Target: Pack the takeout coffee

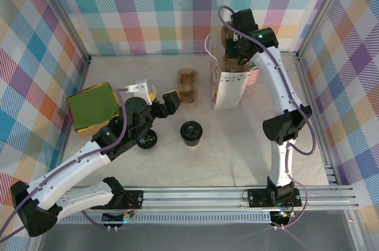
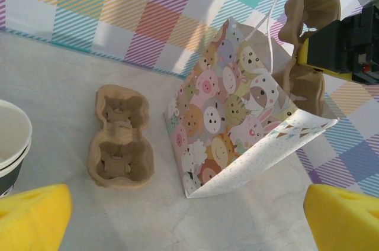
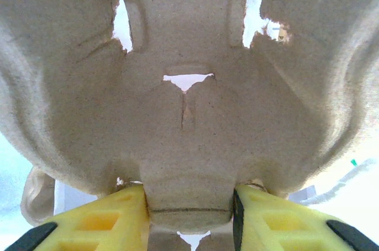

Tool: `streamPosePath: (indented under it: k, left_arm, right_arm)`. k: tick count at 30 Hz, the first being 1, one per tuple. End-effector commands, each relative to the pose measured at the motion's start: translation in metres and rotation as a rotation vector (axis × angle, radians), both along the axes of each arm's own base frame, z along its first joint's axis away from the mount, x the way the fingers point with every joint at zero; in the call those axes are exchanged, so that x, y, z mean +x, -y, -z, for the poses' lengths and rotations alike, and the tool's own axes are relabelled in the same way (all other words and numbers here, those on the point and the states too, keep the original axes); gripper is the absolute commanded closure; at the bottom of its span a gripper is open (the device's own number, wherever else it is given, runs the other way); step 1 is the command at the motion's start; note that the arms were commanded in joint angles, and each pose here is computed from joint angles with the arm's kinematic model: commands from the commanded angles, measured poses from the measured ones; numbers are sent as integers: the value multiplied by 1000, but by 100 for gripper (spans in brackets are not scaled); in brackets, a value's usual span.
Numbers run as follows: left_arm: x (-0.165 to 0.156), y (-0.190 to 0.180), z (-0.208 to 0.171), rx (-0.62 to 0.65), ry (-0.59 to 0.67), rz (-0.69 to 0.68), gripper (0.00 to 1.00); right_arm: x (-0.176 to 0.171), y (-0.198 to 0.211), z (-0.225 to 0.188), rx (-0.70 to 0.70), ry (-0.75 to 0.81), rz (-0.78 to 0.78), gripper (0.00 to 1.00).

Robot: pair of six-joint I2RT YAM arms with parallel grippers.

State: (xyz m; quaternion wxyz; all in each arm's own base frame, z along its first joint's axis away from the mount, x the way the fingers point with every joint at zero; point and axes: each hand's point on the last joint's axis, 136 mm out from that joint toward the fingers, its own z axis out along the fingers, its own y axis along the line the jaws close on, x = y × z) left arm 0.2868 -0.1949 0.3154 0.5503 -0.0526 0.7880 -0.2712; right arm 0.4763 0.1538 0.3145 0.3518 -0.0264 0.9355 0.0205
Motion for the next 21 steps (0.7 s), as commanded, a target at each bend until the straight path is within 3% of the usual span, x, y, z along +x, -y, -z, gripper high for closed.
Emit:
streamPosePath:
  k: [1, 9, 21]
  left_arm:
    - [-2, -5, -1, -15, 10, -9, 0]
    - [-3, -6, 3, -15, 4, -7, 0]
    - [-1, -2, 5, -26, 12, 3, 0]
  right_arm:
    - [-4, -1, 25, 8, -88, 9, 62]
    - [-12, -2, 39, 23, -159, 20, 62]
    - [-51, -8, 50, 59, -276, 3, 62]
